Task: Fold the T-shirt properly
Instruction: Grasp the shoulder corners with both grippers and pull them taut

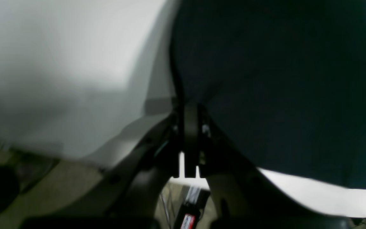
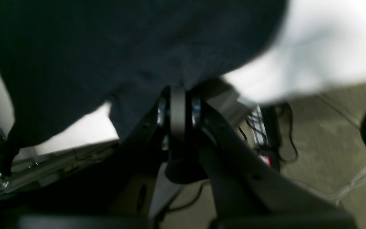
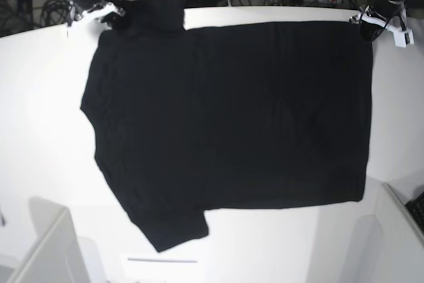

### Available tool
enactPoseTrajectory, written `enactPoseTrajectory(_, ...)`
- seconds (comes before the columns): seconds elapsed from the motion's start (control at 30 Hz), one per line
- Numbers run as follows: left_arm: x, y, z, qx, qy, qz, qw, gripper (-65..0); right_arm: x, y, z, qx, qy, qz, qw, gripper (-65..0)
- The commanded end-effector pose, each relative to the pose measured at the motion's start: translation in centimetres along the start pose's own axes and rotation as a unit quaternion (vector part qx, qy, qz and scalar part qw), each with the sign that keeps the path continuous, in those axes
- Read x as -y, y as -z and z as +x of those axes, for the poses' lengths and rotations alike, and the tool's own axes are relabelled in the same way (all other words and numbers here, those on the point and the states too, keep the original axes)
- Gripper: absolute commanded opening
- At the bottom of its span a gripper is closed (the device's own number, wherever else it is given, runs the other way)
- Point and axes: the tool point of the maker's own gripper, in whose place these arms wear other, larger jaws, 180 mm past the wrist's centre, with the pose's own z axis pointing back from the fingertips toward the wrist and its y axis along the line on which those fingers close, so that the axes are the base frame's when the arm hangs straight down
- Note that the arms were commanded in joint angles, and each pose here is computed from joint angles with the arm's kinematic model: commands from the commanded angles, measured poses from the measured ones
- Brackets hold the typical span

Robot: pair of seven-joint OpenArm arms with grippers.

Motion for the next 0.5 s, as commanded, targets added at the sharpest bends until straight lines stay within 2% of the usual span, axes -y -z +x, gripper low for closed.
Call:
enactPoseTrajectory(0.0, 0.5, -0.5, 1.4, 0.018, 0.015, -0.008, 1.000, -65.0, -0.8, -0.3, 1.3, 0.019, -0.012, 0.012, 0.9997, -65.0)
enactPoseTrajectory(0.27, 2.1, -0.2, 3.5, 0.047, 0.023, -0.025, 0.998, -65.0, -2.7, 0.7, 5.3, 0.057, -0.040, 0.037, 0.9969, -65.0)
enactPoseTrajectory(0.47, 2.7, 0.4, 4.8, 0.064, 0.020, -0.032, 0.997, -65.0, -4.7, 1.7, 7.5, 0.045, -0.061, 0.060, 0.9953, -65.0)
